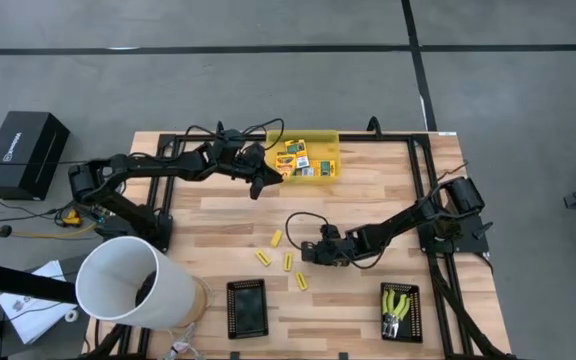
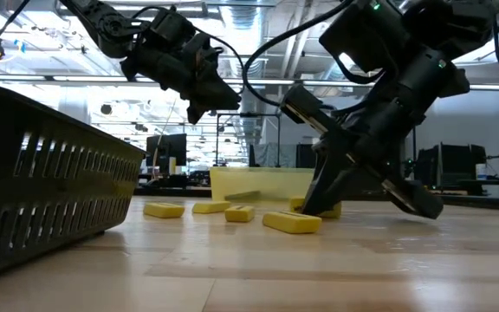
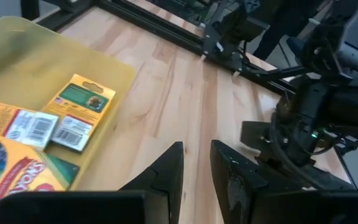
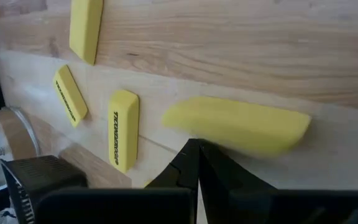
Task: Pick & Place School Supplies
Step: Put the yellow eraser into the left black bin
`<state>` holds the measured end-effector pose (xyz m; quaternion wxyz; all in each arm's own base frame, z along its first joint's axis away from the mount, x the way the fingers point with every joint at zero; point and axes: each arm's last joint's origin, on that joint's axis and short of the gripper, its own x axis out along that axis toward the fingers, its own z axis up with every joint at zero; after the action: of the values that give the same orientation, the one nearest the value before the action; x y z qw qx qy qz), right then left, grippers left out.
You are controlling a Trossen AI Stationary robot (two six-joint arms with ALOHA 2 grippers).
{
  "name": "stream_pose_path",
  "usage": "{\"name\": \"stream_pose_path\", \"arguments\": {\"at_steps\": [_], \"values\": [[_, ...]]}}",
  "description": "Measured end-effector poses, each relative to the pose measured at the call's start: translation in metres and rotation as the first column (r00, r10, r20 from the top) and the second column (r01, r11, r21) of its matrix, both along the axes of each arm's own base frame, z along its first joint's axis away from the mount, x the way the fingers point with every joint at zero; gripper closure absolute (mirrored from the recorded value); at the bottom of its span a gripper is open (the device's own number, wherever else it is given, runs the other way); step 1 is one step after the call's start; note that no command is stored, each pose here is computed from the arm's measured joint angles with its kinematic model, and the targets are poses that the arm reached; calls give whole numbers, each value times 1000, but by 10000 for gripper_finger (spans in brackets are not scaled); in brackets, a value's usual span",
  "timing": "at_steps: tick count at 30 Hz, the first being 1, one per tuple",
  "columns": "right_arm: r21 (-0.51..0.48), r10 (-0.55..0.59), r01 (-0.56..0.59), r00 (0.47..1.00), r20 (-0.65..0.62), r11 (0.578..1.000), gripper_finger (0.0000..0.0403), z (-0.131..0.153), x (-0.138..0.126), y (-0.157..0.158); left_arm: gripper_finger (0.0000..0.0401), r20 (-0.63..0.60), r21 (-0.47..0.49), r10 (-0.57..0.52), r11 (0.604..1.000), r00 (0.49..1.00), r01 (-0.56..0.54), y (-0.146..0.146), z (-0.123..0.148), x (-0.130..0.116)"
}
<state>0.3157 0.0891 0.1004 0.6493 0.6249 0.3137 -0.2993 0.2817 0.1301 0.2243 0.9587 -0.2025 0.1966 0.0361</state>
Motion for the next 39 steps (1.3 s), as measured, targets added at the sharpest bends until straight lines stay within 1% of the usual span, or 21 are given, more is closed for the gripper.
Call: {"name": "stream_pose_path", "arguments": {"at_steps": [7, 12, 15, 18, 22, 24, 26, 27, 29, 31, 33, 34, 35, 37, 39], "values": [[12, -12, 11, 1000, 28, 1000, 403, 1, 1, 4, 325, 16, -7, 0, 1000, 1000, 0, 6, 1, -3], [44, 22, -26, 996, 81, 999, 403, 3, 2, 13, 325, 31, -13, -12, 1000, 999, 12, 6, 3, -2], [75, 52, -66, 983, 174, 995, 403, 10, 5, 26, 325, 38, -22, -9, 1000, 999, 10, 6, 3, -2], [85, 68, -92, 965, 255, 992, 403, 16, 5, 39, 325, 58, -16, -7, 1000, 998, 8, 6, 5, -1], [80, 51, -88, 923, 382, 993, 403, 27, 4, 58, 325, 73, -16, -4, 1000, 997, 6, 7, 7, -1], [75, 45, -87, 895, 443, 993, 403, 32, 3, 66, 325, 76, -30, 2, 1000, 997, 0, 7, 7, -1], [34, 51, -81, 852, 520, 996, 403, 40, 4, 71, 325, 82, -33, 4, 999, 997, -2, 7, 8, 0], [-2, 59, -70, 824, 563, 998, 403, 45, 5, 71, 325, 87, -31, 4, 1000, 996, -1, 7, 8, 0], [-107, 97, -36, 758, 646, 994, 403, 62, 6, 69, 325, 98, -30, -7, 999, 995, 10, 7, 9, 0], [-227, 147, 22, 700, 698, 974, 403, 81, 8, 62, 325, 125, -30, -45, 998, 991, 49, 6, 12, 1], [-353, 211, 77, 679, 703, 932, 403, 99, 8, 50, 325, 153, -29, -73, 996, 985, 79, 5, 14, 1], [-401, 235, 99, 674, 700, 911, 403, 109, 7, 42, 325, 166, -34, -87, 995, 982, 94, 4, 15, 2], [-446, 256, 116, 681, 686, 888, 403, 116, 7, 35, 325, 181, -33, -103, 993, 978, 111, 4, 17, 2], [-534, 296, 116, 725, 622, 837, 402, 127, 3, 20, 325, 197, -31, -124, 991, 973, 133, 2, 19, 3], [-593, 326, 84, 770, 549, 801, 399, 135, -1, 6, 325, 201, -18, -149, 988, 968, 156, 1, 21, 1]]}}
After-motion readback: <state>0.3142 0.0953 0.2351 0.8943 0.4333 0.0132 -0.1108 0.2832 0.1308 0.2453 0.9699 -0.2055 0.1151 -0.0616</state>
